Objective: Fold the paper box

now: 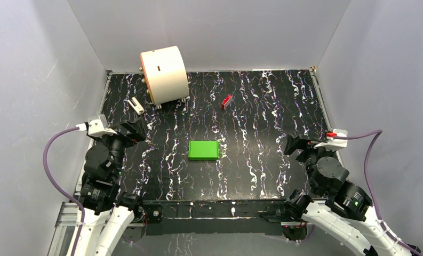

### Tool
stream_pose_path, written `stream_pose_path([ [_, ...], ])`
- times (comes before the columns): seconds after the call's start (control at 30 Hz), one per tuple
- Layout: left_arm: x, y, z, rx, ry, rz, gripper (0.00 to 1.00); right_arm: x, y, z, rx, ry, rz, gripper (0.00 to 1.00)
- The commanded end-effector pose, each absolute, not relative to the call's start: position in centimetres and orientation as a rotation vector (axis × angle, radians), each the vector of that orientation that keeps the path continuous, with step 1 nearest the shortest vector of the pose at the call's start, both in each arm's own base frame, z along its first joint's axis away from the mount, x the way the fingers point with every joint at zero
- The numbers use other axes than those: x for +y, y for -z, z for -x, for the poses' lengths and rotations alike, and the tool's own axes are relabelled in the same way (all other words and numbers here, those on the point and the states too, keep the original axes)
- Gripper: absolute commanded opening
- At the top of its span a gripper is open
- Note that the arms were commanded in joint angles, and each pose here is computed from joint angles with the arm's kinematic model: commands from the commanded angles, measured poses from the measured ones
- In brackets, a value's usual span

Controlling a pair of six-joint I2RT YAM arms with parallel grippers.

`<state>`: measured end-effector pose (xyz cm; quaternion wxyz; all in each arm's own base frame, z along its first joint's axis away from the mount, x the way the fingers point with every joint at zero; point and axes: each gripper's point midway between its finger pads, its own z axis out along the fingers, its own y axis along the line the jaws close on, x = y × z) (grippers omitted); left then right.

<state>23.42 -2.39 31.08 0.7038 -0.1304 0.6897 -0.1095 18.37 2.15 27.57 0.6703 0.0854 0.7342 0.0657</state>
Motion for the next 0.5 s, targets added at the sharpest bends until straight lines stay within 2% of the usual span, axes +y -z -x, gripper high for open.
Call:
stream_pose_path([
  [0.0, -2.9, -31.36, -23.65, 1.536, 0.263, 0.273, 0.96, 2.12, -28.49, -18.89, 1.649, -0.108, -0.202, 0.99],
  [0.47, -2.94, -30.77, -24.08, 1.563, 0.256, 0.284, 0.96, 2.49, -28.44, -19.28, 1.655, -0.084, -0.181, 0.99],
])
